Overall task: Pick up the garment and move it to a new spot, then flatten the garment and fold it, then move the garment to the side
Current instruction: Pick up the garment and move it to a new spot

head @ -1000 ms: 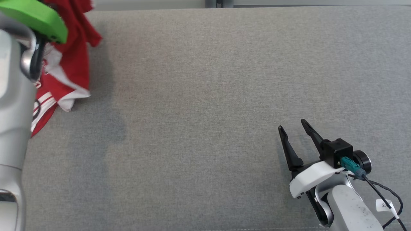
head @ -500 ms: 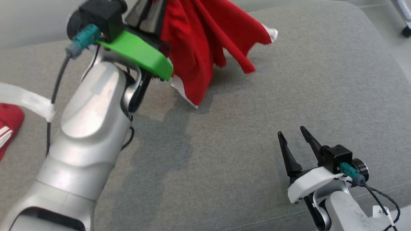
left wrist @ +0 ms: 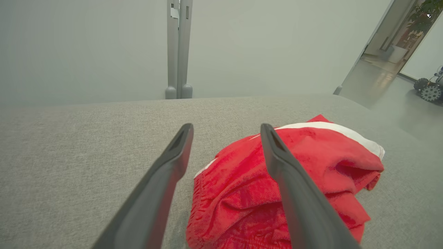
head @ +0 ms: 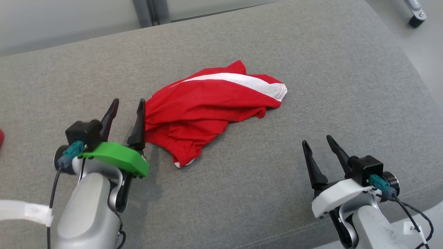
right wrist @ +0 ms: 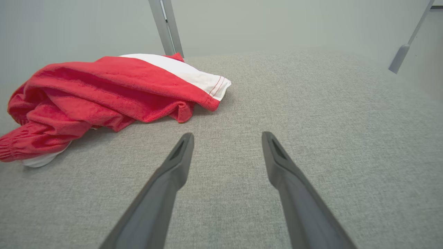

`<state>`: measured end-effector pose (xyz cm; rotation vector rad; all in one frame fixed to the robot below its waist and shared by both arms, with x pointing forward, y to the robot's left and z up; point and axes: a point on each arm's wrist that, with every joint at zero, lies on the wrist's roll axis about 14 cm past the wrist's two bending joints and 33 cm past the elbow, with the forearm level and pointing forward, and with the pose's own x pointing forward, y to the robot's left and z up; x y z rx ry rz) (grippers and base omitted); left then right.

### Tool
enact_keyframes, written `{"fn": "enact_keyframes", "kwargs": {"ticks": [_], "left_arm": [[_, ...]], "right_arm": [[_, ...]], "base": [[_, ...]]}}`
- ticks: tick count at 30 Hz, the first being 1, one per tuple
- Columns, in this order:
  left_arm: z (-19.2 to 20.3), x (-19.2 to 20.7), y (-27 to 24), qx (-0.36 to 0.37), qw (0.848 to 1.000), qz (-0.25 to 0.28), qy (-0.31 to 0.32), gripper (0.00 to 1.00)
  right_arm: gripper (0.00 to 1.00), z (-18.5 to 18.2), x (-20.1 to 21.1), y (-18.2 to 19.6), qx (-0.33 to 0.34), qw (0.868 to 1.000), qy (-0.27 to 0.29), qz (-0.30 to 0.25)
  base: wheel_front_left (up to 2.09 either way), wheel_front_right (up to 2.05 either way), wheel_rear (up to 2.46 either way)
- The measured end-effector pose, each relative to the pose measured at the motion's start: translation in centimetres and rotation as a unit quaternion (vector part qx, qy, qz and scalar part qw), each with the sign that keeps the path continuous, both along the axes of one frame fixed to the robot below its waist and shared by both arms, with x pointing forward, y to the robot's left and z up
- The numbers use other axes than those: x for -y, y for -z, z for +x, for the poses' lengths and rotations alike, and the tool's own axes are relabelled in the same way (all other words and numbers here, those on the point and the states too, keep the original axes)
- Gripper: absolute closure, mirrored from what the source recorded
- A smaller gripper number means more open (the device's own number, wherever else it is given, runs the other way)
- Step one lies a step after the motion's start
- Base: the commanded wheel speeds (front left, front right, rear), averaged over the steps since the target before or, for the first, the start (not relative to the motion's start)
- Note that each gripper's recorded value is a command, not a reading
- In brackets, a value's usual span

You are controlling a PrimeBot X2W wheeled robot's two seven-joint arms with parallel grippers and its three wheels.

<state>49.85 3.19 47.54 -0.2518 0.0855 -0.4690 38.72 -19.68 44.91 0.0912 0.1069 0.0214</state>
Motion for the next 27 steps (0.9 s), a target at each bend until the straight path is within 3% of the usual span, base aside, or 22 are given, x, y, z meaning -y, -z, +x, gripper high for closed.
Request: {"fn": "enact_keyframes", "kwargs": {"ticks": [2,4,13,19,27], "left_arm": [[-0.6,-2.0,0.7,-0.008,0.999,-0.004,-0.031,0.0],[-2.3,-6.5,1.1,-0.006,0.996,0.007,-0.094,0.0],[-8.0,-13.3,1.5,-0.005,0.981,0.031,-0.194,0.0],[-11.3,-14.6,2.3,-0.017,0.976,0.042,-0.211,0.0],[-13.6,-13.0,2.9,-0.029,0.981,0.034,-0.188,0.0]], "right_arm": [[0.0,0.2,-0.4,-0.1,0.002,1.0,-0.006,0.001],[0.0,0.6,-1.6,-0.3,0.007,1.0,-0.024,0.004],[0.0,1.0,-4.4,-1.6,0.028,0.998,-0.063,0.011],[0.0,0.3,-5.4,-2.2,0.035,0.996,-0.075,0.014],[0.0,-0.6,-5.6,-2.4,0.038,0.996,-0.077,0.015]], "base": [[0.0,0.0,0.0],[0.0,0.0,0.0],[0.0,0.0,0.0],[0.0,0.0,0.0],[0.0,0.0,0.0]]}}
